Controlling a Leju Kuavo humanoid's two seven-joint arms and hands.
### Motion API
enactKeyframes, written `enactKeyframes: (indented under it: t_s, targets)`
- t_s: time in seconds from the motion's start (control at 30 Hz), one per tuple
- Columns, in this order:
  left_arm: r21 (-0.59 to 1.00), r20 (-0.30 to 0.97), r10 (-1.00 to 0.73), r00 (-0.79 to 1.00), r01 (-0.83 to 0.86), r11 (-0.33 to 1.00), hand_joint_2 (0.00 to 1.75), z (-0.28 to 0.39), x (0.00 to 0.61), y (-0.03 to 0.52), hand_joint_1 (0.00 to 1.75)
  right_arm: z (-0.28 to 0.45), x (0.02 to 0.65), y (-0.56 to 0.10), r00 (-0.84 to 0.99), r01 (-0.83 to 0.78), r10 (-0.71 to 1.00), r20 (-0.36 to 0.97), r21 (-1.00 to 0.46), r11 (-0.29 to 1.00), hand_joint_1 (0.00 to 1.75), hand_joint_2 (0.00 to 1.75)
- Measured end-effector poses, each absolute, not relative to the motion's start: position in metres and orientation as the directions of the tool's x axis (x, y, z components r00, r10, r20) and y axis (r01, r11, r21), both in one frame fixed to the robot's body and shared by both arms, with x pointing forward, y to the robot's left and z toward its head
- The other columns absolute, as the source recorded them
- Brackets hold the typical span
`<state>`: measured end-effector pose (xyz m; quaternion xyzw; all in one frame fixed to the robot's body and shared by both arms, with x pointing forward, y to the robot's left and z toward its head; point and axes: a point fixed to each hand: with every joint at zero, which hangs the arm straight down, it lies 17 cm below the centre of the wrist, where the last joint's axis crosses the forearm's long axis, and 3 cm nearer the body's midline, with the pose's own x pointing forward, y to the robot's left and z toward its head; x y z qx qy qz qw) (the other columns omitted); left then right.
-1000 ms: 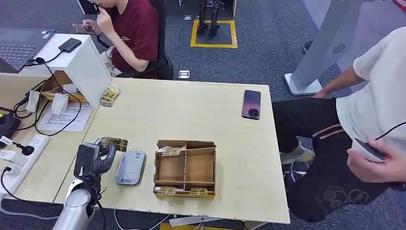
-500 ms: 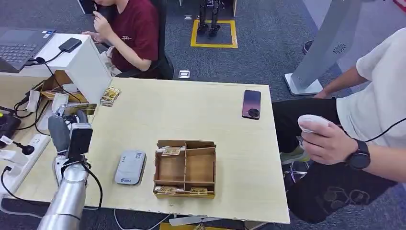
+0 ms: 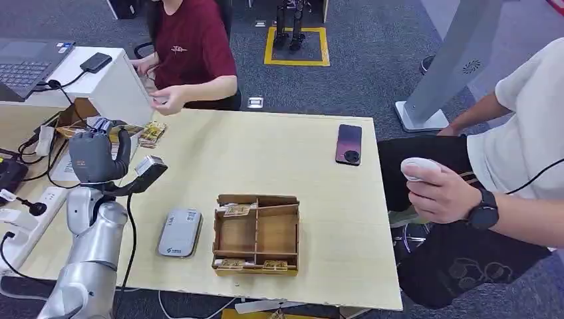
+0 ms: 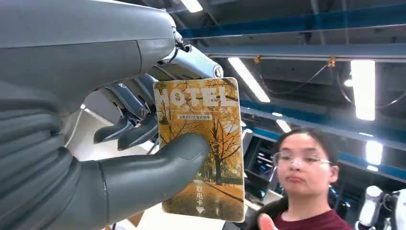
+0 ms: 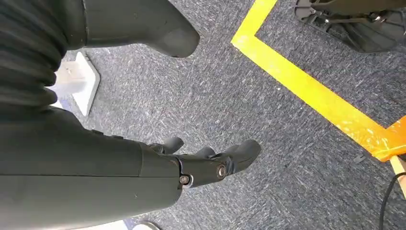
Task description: Pass the card to the sensor for recognition and then transmit it.
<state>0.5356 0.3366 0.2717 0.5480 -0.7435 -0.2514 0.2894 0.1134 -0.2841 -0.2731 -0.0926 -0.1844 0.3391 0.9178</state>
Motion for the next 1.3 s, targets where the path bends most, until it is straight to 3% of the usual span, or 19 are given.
enactKeyframes:
  t_s: [0.6,0.63,0.83,0.87,0.9,0.93,1.0,1.1,1.2,1.3]
  targets:
    - [0.711,0.188,-0.959,-0.211,-0.645,0.281,1.75,0.256,0.541,0.335,1.75,-0.273,0.111,-0.283,0.698,-0.595,0.662,0.273,-0.293,0.748,0.0,1.75]
    - [0.711,0.188,-0.959,-0.212,-0.644,0.282,1.75,0.256,0.541,0.335,0.0,-0.273,0.111,-0.283,0.698,-0.595,0.662,0.274,-0.293,0.748,0.0,1.75]
    - [0.645,0.311,-0.922,-0.229,-0.662,0.382,1.75,0.258,0.541,0.346,0.0,-0.274,0.111,-0.283,0.695,-0.598,0.665,0.272,-0.294,0.746,0.0,1.75]
    - [0.619,0.386,-0.894,-0.227,-0.655,0.434,0.0,0.254,0.543,0.353,0.0,-0.273,0.111,-0.283,0.696,-0.597,0.664,0.272,-0.296,0.746,0.0,1.75]
    - [0.594,0.468,-0.855,-0.222,-0.637,0.491,0.0,0.247,0.547,0.36,0.0,-0.273,0.112,-0.284,0.698,-0.593,0.662,0.273,-0.298,0.748,0.0,1.75]
    - [0.56,0.57,-0.791,-0.222,-0.6,0.572,1.75,0.236,0.552,0.364,0.0,-0.273,0.112,-0.285,0.703,-0.586,0.656,0.274,-0.3,0.753,0.0,1.75]
    - [0.5,0.704,-0.666,-0.247,-0.494,0.711,1.75,0.215,0.559,0.353,0.0,-0.274,0.109,-0.287,0.713,-0.571,0.645,0.275,-0.304,0.762,0.0,1.75]
    - [0.451,0.766,-0.544,-0.342,-0.317,0.834,1.75,0.197,0.549,0.32,0.0,-0.274,0.106,-0.289,0.736,-0.544,0.617,0.277,-0.301,0.783,0.0,1.75]
    - [0.529,0.689,-0.556,-0.464,-0.201,0.824,1.75,0.189,0.503,0.286,0.0,-0.275,0.098,-0.292,0.762,-0.519,0.59,0.268,-0.293,0.803,0.0,1.75]
    - [0.619,0.562,-0.606,-0.564,-0.2,0.759,1.75,0.184,0.441,0.264,0.0,-0.277,0.089,-0.296,0.785,-0.495,0.564,0.256,-0.288,0.82,0.0,1.75]
